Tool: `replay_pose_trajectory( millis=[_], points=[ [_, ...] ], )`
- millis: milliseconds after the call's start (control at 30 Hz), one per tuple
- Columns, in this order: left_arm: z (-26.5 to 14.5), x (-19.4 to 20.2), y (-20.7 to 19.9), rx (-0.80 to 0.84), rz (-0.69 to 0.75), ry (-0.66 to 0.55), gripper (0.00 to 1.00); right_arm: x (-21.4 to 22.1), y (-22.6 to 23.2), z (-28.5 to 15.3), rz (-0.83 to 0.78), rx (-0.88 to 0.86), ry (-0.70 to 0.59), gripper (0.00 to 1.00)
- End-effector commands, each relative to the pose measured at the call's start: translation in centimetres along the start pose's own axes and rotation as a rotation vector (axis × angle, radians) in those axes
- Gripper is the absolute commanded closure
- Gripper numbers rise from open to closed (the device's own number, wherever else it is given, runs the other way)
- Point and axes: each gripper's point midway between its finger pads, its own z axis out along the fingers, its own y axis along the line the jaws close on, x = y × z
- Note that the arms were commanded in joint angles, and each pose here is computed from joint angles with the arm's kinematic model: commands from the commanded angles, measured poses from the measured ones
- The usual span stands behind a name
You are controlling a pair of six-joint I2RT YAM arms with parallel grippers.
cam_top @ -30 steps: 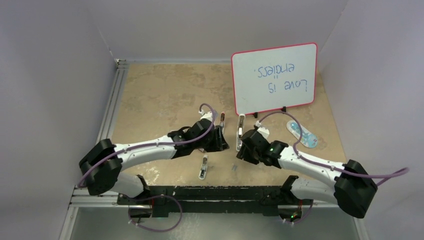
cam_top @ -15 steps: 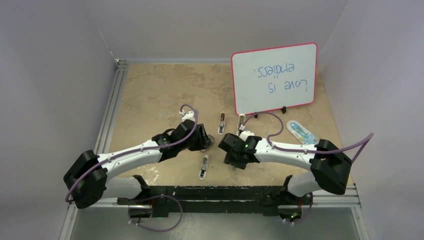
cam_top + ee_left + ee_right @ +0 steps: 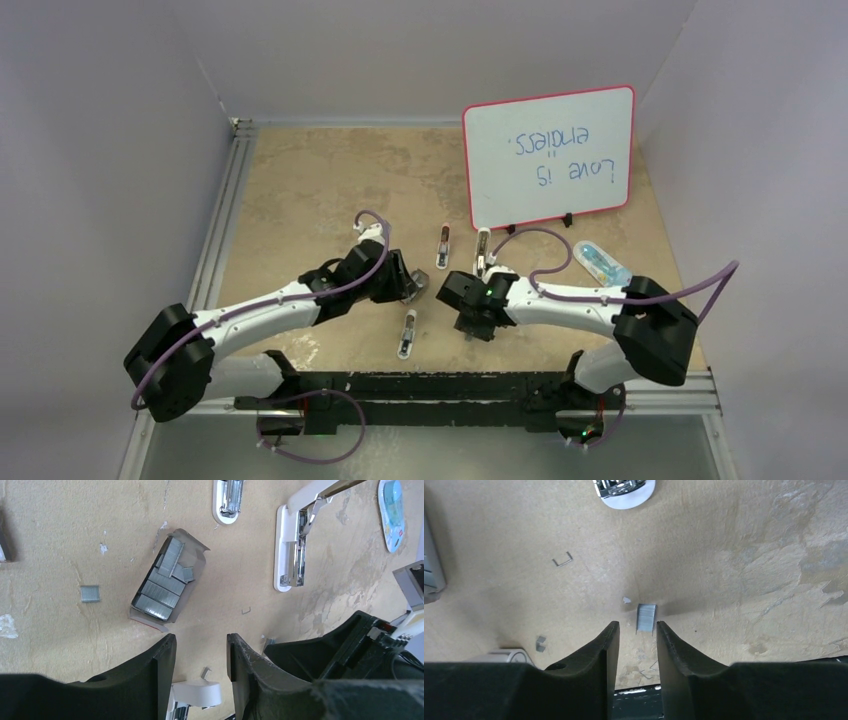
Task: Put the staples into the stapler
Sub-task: Pick up the staple from the center of the board.
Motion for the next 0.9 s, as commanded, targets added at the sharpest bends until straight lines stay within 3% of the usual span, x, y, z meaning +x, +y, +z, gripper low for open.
replay_pose_trajectory(
  millis=[0,200,500,633,867],
  points=[
    [-0.2,-0.9,-0.9,0.048,0.007,-0.028,0.59,0.1,-0.4,0.6,0.014,0.014,-0.008,0.65],
    [-0.2,-0.8,-0.6,0.038,0.006,-0.023,0.59,0.5,-1.0,1.5,-0.008,0.044,-0.006,0.64],
    [-0.6,-0.7,-1.0,0.062,0.005,-0.010,0.57,0.4,-1.6,2.7,-0.008,0.029,-0.028,0.82],
    [-1.2,-0.7,-1.4,0.102,0.005,0.007,0.53,-0.2,-0.3,2.1,-0.003,-0.054,-0.053,0.85],
    [-3.6,-1.5,-4.5,0.332,0.023,0.056,0.39,-4.4,3.8,-1.0,0.025,-0.328,-0.158,0.85]
  ],
)
